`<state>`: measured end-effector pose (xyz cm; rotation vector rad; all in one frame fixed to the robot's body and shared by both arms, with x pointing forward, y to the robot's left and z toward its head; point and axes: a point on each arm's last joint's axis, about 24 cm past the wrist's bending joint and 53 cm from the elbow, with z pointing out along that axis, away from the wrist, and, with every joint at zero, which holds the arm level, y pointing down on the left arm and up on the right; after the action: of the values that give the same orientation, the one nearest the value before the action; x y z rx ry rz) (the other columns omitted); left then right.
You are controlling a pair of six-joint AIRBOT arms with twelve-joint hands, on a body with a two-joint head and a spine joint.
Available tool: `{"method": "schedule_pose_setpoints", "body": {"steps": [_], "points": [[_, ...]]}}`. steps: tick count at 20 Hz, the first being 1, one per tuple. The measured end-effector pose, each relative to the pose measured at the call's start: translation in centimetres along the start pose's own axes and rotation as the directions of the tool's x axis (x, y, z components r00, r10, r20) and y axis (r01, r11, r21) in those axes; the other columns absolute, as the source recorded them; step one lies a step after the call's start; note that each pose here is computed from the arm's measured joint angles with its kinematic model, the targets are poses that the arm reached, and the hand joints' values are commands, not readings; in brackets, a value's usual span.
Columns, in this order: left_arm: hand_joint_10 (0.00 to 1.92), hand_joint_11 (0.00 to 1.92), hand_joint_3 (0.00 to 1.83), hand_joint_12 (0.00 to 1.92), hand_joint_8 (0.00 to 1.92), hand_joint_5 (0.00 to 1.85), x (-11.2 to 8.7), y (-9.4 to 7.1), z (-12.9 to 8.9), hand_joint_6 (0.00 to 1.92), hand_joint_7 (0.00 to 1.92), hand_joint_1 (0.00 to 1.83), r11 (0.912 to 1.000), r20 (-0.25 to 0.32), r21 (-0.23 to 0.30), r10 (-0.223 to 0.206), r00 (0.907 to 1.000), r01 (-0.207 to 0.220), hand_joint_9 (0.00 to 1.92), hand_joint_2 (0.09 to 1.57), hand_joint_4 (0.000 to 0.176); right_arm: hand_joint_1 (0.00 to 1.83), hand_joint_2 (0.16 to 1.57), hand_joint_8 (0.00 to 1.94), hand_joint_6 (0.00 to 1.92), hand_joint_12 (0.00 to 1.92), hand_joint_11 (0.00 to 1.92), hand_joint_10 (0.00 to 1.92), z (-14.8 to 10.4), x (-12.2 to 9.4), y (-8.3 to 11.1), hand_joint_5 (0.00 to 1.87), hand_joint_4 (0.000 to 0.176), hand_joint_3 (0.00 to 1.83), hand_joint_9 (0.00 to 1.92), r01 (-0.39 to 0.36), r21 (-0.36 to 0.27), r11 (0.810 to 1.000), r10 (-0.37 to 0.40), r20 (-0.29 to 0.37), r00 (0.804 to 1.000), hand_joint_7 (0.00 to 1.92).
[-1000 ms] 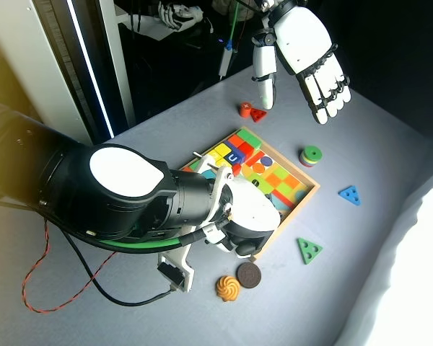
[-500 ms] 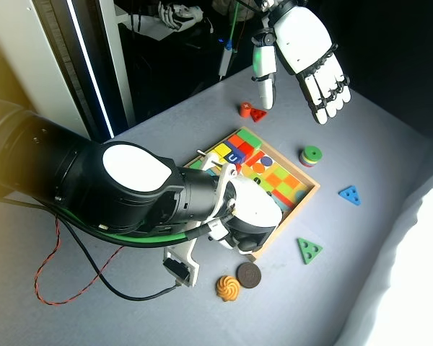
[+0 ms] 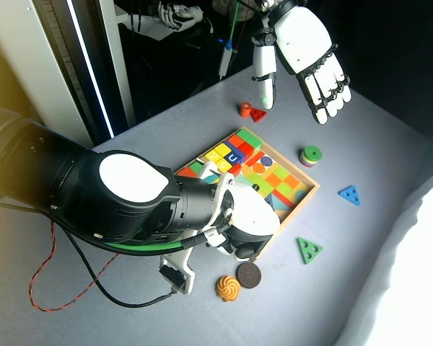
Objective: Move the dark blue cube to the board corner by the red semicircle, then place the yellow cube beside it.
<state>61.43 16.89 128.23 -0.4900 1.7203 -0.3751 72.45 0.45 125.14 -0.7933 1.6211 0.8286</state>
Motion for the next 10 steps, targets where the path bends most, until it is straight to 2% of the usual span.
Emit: {"method": "schedule_pose_setpoints", "body": {"steps": [4,7,10], "points": [[0.01,0.03,0.00,0.03,0.01,0.15,0.01,-0.01,0.00,0.01,0.11,0.00,1.0000,0.000,0.000,0.000,1.0000,0.000,0.07,1.25,0.000,1.80,1.13,1.94,0.01,1.92,1.36,1.92,-0.04,-0.04,-0.09,0.47,0.000,0.00,1.25,-0.002,0.001,1.000,0.002,0.001,1.000,1.11],[0.01,0.01,0.00,0.01,0.01,0.13,0.04,0.01,0.00,0.01,0.10,0.02,1.0000,-0.002,0.000,-0.001,1.0000,0.001,0.05,1.26,0.000,1.79,1.14,1.94,0.01,1.92,1.29,1.92,-0.24,-0.06,-0.29,0.42,0.000,0.00,1.19,-0.002,0.005,1.000,0.002,0.002,1.000,1.05],[0.00,0.00,0.00,0.00,0.00,0.13,0.04,0.01,0.00,0.00,0.09,0.02,1.0000,-0.002,0.000,-0.001,1.0000,0.001,0.05,1.27,0.000,1.79,1.14,1.94,0.00,1.92,1.32,1.92,-0.60,0.00,-0.61,0.40,0.000,0.00,1.21,0.010,0.010,1.000,-0.010,0.000,1.000,1.05]]}}
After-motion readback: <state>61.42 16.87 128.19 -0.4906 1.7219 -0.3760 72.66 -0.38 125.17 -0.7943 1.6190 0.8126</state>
